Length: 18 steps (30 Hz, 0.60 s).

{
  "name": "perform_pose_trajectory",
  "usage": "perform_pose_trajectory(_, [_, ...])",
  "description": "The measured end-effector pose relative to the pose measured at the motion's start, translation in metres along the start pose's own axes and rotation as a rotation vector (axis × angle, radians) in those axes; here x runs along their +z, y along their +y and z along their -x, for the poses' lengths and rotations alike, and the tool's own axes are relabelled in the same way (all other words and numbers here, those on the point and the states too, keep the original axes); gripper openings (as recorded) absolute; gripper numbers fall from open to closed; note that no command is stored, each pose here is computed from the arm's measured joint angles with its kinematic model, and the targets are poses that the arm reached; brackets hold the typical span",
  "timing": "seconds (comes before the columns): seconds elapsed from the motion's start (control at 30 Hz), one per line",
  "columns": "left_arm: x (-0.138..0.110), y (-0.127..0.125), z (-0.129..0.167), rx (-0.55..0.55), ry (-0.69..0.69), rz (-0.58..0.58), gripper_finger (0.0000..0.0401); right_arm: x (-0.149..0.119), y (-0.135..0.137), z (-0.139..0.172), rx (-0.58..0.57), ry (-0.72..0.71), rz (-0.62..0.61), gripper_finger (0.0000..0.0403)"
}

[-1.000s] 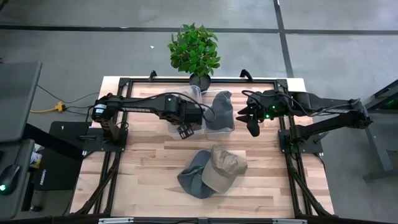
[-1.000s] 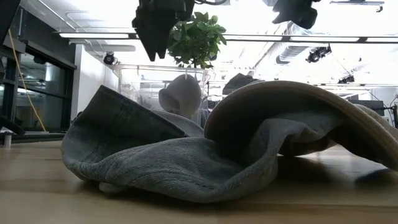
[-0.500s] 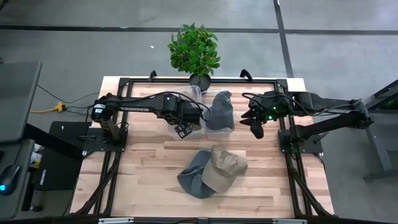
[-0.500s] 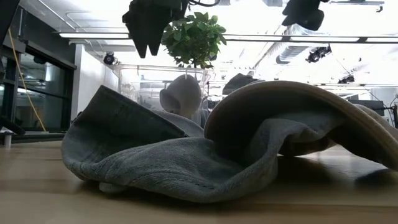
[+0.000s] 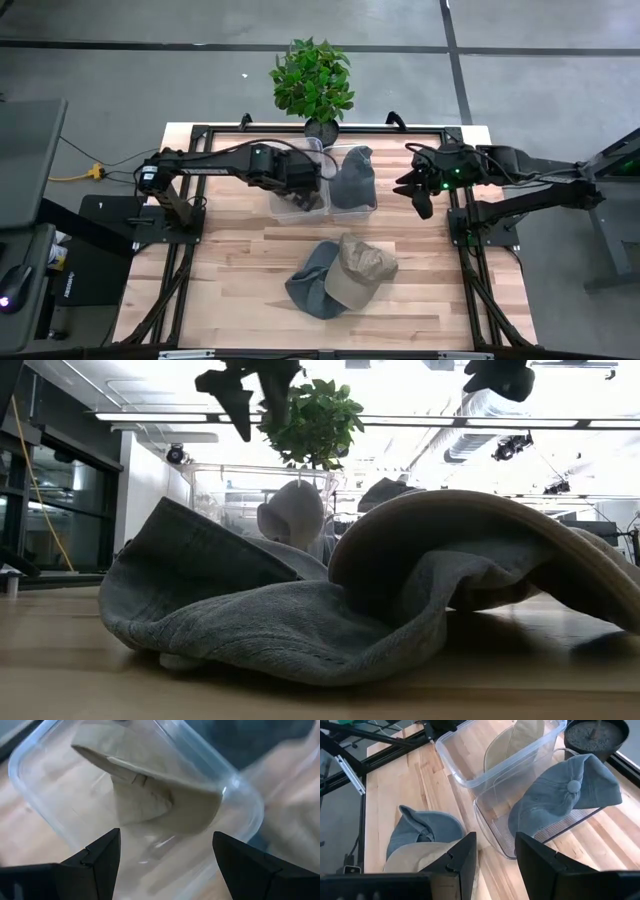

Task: Pick & Place hat
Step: Put the left brown cap into the left transparent bin

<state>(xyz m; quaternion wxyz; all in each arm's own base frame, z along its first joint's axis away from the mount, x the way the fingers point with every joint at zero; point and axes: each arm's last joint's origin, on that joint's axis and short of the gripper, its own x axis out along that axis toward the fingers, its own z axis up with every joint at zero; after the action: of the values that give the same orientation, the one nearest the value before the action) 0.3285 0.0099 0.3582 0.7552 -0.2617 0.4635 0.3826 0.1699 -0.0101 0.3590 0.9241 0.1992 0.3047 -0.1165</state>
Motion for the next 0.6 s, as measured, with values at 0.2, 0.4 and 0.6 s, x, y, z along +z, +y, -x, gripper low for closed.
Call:
perform_pose_trajectory(0.2, [0.012, 0.006, -0.005, -0.008, -0.014, 0.367, 0.0271, 0.0, 0.0, 0.0, -0.015, -0.007, -0.045, 0.013])
perform_pose_trajectory(0.4, [0.031, 0.025, -0.012, 0.054, -0.085, 0.616, 0.0271, 0.0, 0.0, -0.001, -0.016, -0.006, -0.071, 0.013])
perform_pose_trajectory(0.6, [0.052, 0.045, -0.021, 0.083, -0.115, 0.67, 0.0271, 0.002, 0.0, -0.001, -0.008, -0.024, -0.072, 0.013])
